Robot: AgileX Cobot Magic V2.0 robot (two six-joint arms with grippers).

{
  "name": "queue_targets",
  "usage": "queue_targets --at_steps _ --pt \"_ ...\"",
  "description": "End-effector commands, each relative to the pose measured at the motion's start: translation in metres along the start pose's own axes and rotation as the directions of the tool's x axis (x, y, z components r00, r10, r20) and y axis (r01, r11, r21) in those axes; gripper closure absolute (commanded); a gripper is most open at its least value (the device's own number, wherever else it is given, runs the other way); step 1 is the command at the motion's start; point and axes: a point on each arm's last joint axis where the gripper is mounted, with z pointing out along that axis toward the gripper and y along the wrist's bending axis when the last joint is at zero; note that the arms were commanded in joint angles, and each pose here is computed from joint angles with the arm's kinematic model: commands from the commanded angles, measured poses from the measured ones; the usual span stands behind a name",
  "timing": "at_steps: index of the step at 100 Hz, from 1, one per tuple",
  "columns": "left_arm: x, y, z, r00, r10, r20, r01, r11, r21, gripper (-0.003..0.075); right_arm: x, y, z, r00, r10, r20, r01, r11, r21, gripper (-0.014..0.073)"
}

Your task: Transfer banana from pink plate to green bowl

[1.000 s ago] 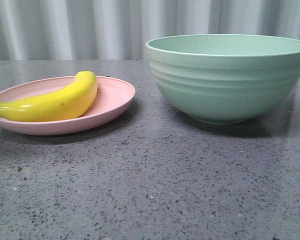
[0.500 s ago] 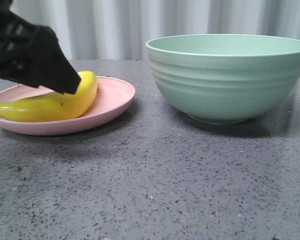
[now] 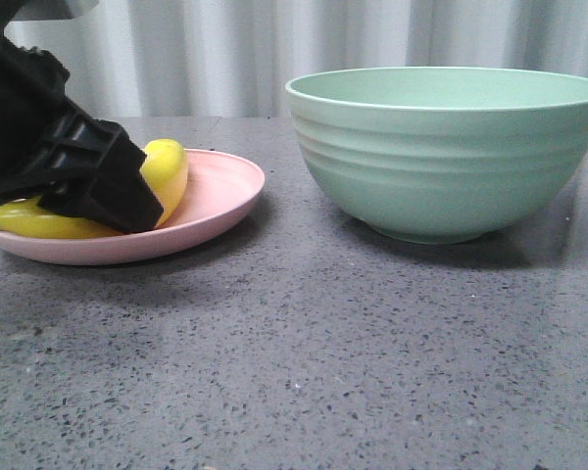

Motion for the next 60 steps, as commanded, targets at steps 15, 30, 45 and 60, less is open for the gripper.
queue_targets --at_steps 15,30,45,60 --pt "-0.019 -0.002 -0.01 0.993 0.004 0.115 -0.004 1.0 -0.002 0.0556 -0.016 0.001 -0.001 0.996 -0.004 0.086 0.004 1.0 -0.001 0.0657" --pt "-0.024 -0.004 -0.014 0.991 0.008 0.13 -0.008 1.0 0.002 0.0585 -0.018 0.002 -0.003 0.999 -0.012 0.034 0.013 1.0 -0.005 0.0657" --pt "-0.043 -0.009 -0.03 0.982 0.022 0.19 -0.026 1.0 0.017 0.0585 -0.035 0.004 -0.008 0.997 -0.079 -0.017 0.079 0.997 -0.022 0.0657" --pt "-0.062 -0.026 -0.055 0.962 0.055 0.266 -0.073 0.996 0.056 0.0585 -0.056 0.016 -0.003 0.983 -0.153 -0.101 0.141 0.983 -0.116 0.0656"
